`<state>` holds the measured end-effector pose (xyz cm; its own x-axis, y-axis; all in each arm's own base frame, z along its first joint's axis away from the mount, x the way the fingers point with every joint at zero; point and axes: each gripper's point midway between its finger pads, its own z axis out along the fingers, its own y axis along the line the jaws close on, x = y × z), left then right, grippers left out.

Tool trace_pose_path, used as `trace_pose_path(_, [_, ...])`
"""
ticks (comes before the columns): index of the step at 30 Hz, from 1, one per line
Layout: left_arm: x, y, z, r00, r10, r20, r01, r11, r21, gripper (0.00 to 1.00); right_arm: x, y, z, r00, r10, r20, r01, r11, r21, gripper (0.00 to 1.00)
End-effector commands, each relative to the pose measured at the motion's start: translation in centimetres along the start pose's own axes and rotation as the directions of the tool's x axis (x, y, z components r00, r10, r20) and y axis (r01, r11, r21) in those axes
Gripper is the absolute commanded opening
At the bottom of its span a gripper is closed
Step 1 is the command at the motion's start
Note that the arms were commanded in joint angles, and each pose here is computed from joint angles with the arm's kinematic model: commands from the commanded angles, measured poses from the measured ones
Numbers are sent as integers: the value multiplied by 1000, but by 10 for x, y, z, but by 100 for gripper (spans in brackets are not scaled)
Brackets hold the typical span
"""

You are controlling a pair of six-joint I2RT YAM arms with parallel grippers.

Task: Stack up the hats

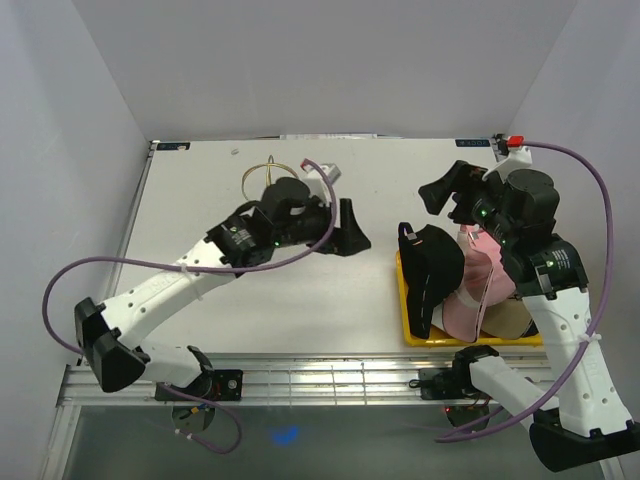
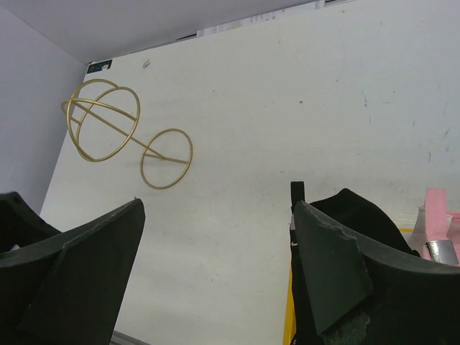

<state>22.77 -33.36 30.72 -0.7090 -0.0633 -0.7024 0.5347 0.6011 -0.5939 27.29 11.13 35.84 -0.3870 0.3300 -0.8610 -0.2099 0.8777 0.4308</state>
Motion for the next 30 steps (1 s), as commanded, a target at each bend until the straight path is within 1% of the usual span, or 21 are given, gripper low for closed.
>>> trace_pose_path(1, [22, -15, 25, 1000, 5, 3, -5, 999, -53, 86, -22, 10, -8, 999, 0, 43, 0, 1000, -14, 90])
trace_pose_path(2, [37, -29, 31, 1000, 6, -25, -7, 999, -35, 86, -23, 11, -9, 999, 2, 42, -1, 1000, -13, 90])
trace_pose_path(3, [42, -29, 38, 1000, 6, -20, -7, 998, -59, 86, -25, 12, -10, 999, 5, 42, -4, 1000, -13, 90])
trace_pose_path(4, [54, -31, 50, 999, 9, -43, -12, 998, -67, 86, -30, 14, -12, 999, 6, 52, -5, 1000, -17, 89])
trace_pose_path(5, [66, -43, 56, 998, 13, -58, -17, 998, -53, 86, -33, 15, -13, 998, 5, 58, -5, 1000, -16, 89])
trace_pose_path(6, [70, -44, 63, 998, 18, -54, -22, 997, -68, 86, -35, 15, -14, 998, 6, 63, -5, 1000, -13, 89])
trace_pose_path(8, [88, -53, 83, 995, 32, -91, -39, 996, -78, 86, -41, 17, -16, 997, 5, 72, -5, 1000, -7, 89])
trace_pose_path(13, [116, -69, 118, 989, 68, -129, -80, 993, -91, 85, -44, 21, -17, 999, 6, 50, -5, 1000, -15, 89])
trace_pose_path(14, [129, -69, 127, 985, 77, -153, -92, 991, -97, 85, -43, 21, -17, 999, 6, 50, -6, 1000, -15, 89])
trace_pose_path(17, [138, -79, 137, 983, 91, -162, -106, 990, -89, 82, -42, 21, -18, 999, 9, 48, -9, 1000, -16, 89])
trace_pose_path(19, [145, -78, 145, 981, 88, -174, -107, 989, -100, 81, -39, 22, -17, 999, 9, 39, -8, 1000, -24, 89])
trace_pose_path(20, [149, -77, 147, 980, 86, -181, -106, 989, -103, 77, -39, 22, -18, 999, 13, 39, -12, 1000, -26, 89])
trace_pose_path(22, [157, -74, 153, 977, 84, -198, -108, 988, -112, 74, -37, 22, -18, 999, 14, 36, -13, 999, -29, 90])
trace_pose_path(23, [159, -74, 154, 976, 85, -202, -109, 988, -111, 69, -36, 22, -18, 999, 14, 34, -13, 999, -30, 90])
trace_pose_path(26, [167, -73, 157, 973, 83, -217, -110, 987, -114, 59, -34, 21, -18, 999, 18, 28, -17, 999, -31, 89])
trace_pose_path(27, [168, -72, 158, 972, 82, -221, -110, 987, -116, 50, -32, 21, -17, 1000, 20, 23, -19, 999, -30, 89])
trace_pose_path(29, [170, -72, 158, 971, 76, -225, -104, 987, -119, 40, -30, 21, -17, 1000, 19, 20, -19, 999, -34, 89])
trace_pose_path(30, [171, -71, 158, 971, 73, -227, -103, 987, -123, 30, -30, 21, -17, 1000, 23, 19, -22, 999, -33, 90])
